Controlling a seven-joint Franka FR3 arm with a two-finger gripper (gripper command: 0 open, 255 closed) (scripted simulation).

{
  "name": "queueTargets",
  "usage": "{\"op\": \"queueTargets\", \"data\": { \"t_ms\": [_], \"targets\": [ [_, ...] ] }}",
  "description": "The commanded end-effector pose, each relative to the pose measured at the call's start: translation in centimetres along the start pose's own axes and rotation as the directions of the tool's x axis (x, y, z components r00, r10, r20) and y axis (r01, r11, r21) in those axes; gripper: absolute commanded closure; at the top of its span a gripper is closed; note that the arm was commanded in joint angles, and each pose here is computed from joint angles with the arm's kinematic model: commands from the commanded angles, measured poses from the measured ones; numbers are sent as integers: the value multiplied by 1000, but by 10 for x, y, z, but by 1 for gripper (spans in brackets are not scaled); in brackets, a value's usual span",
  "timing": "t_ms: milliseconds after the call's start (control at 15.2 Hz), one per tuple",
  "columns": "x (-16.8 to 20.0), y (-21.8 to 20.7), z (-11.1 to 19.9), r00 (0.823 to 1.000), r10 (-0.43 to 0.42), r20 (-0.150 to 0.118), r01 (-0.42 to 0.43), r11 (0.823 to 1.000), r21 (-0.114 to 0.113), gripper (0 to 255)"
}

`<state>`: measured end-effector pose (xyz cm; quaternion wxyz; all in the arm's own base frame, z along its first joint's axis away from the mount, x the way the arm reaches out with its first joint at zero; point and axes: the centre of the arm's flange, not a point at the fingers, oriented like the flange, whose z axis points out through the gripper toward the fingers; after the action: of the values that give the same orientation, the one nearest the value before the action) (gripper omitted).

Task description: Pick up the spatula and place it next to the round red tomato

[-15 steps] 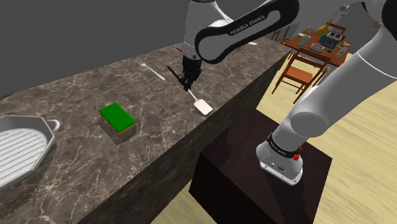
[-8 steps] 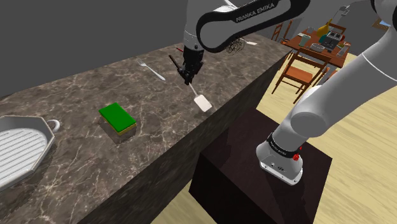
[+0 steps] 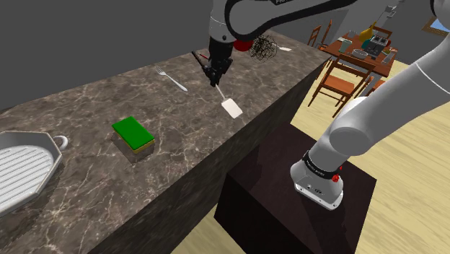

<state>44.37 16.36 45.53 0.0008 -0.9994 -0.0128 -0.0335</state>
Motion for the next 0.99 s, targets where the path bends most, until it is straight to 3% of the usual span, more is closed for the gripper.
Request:
{"op": "queueTargets", "data": {
  "t_ms": [0,792,924],
  "targets": [
    [1,0,-10,1000,0,1,0,1000,0,255],
    [5,0,-69,1000,0,1,0,1000,0,255],
    [19,22,-68,1000,0,1,0,1000,0,255]
  ]
}}
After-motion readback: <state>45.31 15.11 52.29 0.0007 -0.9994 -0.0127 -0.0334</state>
